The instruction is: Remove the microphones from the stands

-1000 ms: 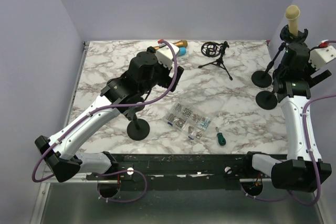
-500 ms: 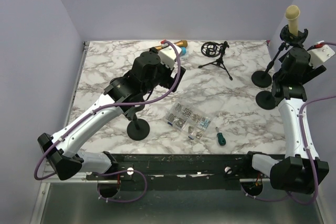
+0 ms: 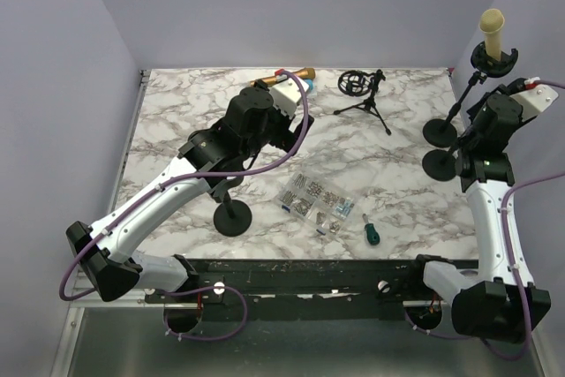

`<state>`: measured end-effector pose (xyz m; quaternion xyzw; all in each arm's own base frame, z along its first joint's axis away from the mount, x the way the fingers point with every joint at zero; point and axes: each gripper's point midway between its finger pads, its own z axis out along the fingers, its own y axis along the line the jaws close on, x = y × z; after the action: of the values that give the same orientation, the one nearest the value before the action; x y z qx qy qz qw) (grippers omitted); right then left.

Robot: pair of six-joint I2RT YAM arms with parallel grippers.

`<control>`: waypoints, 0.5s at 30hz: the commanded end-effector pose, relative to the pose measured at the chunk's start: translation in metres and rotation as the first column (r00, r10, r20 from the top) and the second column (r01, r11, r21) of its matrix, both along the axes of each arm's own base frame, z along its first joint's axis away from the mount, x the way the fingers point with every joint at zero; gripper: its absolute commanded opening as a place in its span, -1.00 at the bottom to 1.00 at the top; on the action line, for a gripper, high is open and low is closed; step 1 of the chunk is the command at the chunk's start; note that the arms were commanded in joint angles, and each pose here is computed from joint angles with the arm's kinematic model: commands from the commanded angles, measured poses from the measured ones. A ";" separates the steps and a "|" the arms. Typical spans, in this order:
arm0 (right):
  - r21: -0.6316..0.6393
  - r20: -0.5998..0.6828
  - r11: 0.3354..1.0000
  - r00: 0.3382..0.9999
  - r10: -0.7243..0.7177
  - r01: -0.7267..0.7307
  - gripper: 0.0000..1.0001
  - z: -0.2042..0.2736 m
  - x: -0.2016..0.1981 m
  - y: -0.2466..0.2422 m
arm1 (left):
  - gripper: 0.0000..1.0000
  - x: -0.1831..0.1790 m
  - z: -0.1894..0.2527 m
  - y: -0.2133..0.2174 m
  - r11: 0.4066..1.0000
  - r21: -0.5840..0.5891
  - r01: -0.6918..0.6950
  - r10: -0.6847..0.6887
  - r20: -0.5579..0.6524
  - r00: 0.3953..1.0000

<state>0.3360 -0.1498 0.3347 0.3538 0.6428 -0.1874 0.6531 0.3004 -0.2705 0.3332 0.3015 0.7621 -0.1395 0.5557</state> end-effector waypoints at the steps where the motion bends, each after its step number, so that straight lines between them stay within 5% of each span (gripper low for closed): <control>1: 0.004 0.110 0.989 0.984 0.143 -0.144 -0.31 0.021 0.001 0.023 | 0.90 -0.003 0.010 0.002 1.000 -0.009 -0.003 0.003 0.020 1.000; 8: 0.017 0.107 0.927 0.923 0.370 -0.374 -0.79 0.019 0.015 0.062 | 0.90 -0.006 0.010 -0.001 1.000 -0.016 0.012 -0.012 0.014 1.000; 15: -0.008 0.125 0.850 0.843 0.523 -0.527 -0.84 0.015 0.023 0.091 | 0.90 -0.006 0.007 -0.003 1.000 -0.004 0.017 -0.017 0.015 1.000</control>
<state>0.3525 -0.0857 0.3321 0.2328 0.6899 -0.0363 0.6845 0.2973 -0.2737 0.3331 0.3059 0.7606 -0.1426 0.5546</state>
